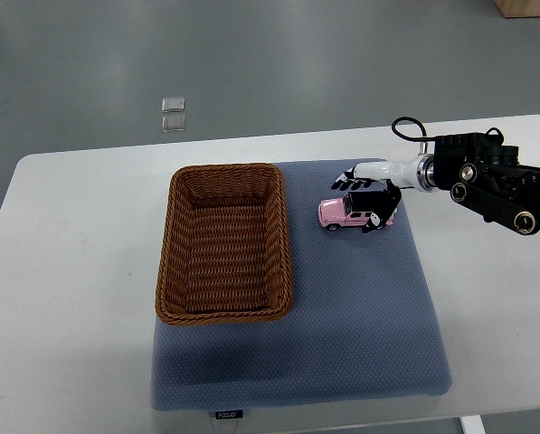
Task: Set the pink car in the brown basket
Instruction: 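Close the right hand fingers around the pink car's black roof, then lift the pink car and carry it toward the wicker basket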
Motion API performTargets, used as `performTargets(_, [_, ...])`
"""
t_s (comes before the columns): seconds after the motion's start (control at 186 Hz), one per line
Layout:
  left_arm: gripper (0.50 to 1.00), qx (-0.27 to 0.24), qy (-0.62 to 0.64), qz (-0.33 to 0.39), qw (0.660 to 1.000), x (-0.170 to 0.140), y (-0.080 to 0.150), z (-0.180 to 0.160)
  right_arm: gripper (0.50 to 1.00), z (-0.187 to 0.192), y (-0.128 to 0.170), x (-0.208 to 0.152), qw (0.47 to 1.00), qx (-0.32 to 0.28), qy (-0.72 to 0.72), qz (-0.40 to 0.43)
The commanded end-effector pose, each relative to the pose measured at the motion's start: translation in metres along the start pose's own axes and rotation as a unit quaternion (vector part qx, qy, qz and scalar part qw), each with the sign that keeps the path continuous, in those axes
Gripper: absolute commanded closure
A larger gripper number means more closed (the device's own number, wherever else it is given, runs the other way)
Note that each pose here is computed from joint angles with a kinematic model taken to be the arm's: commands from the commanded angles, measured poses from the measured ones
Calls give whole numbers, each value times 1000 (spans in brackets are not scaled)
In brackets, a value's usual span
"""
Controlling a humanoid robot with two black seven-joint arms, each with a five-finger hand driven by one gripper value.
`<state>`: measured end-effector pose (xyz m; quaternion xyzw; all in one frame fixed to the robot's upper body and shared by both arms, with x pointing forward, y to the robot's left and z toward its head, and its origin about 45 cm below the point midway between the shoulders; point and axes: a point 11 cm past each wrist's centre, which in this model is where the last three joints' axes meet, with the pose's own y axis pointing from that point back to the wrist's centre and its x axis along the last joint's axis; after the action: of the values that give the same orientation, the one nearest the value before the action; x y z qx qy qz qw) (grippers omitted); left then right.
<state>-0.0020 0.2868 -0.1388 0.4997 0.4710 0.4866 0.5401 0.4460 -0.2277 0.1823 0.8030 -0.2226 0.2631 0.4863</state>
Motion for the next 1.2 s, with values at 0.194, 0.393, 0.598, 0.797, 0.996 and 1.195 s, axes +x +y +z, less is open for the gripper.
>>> performTargets(0.194, [500,0,0,1,1000,1,0,0,848,-4,-3,-6,1000,15,-2,0])
performTargets(0.393, [500,1,0,2,1000,2,0,0,1000,-6,-1,-2,1000,22,3,-1])
performTargets(0.598, [500,1,0,2,1000,2,0,0,1000,-7,29,45,999,26,17,24])
performTargets(0.797, [500,1,0,2,1000,1,0,0,1000,-31,62,90,997,48,48,39])
performTargets(0.996, [500,1,0,2,1000,1,0,0,1000,-101,45,94,991,118,59,32])
performTargets(1.195, [500,1,0,1,1000,1,0,0,1000,-172,-2,60,983,166,72,0])
